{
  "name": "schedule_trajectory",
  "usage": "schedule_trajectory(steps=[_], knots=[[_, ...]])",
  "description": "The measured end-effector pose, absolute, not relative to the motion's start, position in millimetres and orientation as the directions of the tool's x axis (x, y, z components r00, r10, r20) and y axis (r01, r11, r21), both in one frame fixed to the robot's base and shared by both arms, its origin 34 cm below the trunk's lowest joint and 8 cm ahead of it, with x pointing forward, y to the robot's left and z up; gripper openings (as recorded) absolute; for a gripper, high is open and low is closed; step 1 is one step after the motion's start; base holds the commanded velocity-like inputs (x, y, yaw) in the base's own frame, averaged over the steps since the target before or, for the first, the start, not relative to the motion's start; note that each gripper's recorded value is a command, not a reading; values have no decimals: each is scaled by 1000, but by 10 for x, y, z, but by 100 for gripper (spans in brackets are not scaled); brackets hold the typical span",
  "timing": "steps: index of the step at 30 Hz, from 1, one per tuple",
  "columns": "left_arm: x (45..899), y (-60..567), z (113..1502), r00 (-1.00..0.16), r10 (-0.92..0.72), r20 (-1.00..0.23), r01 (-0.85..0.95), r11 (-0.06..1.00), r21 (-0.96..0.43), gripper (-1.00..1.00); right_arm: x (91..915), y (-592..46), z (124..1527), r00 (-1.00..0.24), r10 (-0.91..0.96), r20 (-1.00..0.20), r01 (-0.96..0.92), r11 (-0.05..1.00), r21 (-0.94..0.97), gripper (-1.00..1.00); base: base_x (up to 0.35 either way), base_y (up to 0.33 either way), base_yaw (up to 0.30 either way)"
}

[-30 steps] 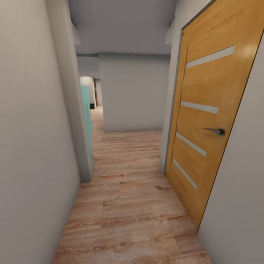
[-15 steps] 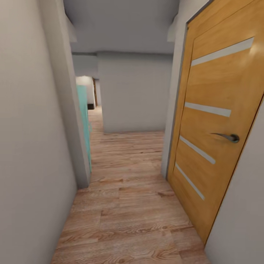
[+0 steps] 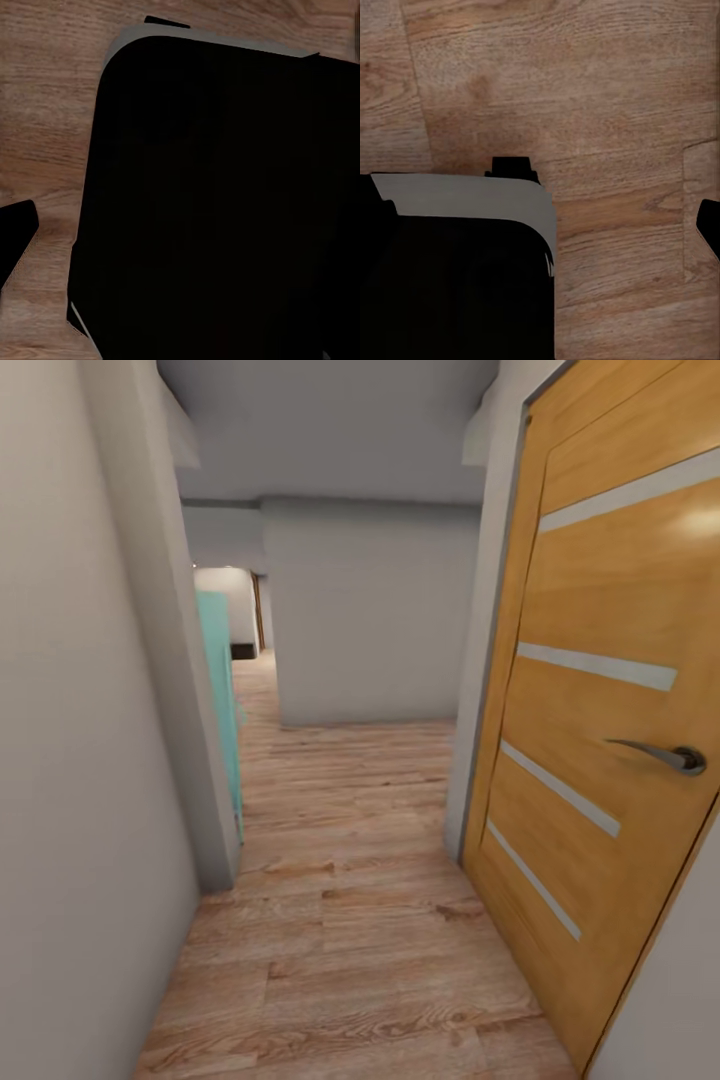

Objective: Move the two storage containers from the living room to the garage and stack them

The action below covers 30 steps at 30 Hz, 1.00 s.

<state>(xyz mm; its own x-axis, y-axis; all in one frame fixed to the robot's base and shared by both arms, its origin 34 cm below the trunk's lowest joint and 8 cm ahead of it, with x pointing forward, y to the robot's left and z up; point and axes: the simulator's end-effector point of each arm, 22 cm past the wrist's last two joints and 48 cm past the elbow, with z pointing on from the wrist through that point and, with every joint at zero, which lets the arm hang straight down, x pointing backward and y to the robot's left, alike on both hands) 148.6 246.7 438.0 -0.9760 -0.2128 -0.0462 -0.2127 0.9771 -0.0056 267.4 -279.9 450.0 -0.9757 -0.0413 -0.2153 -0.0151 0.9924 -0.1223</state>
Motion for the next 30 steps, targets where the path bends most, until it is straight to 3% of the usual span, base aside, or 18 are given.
schedule_trajectory(steps=[15, 21, 30], knots=[[1506, 2478, 4381, -975, -215, -52, -215, 977, -4, 100, 2670, -2816, 4501, -976, -43, -214, -16, 992, -126, 100, 324, -46, 0], [1937, 2528, 4413, -965, -227, -132, -227, 974, -12, 100, 2658, -2797, 4498, -976, -41, -216, -14, 992, -122, 100, 324, -77, 0], [1937, 2531, 4413, -969, -227, -97, -227, 974, -13, 100, 2647, -2789, 4496, -976, -41, -212, -16, 993, -121, 100, 324, -86, 1]])
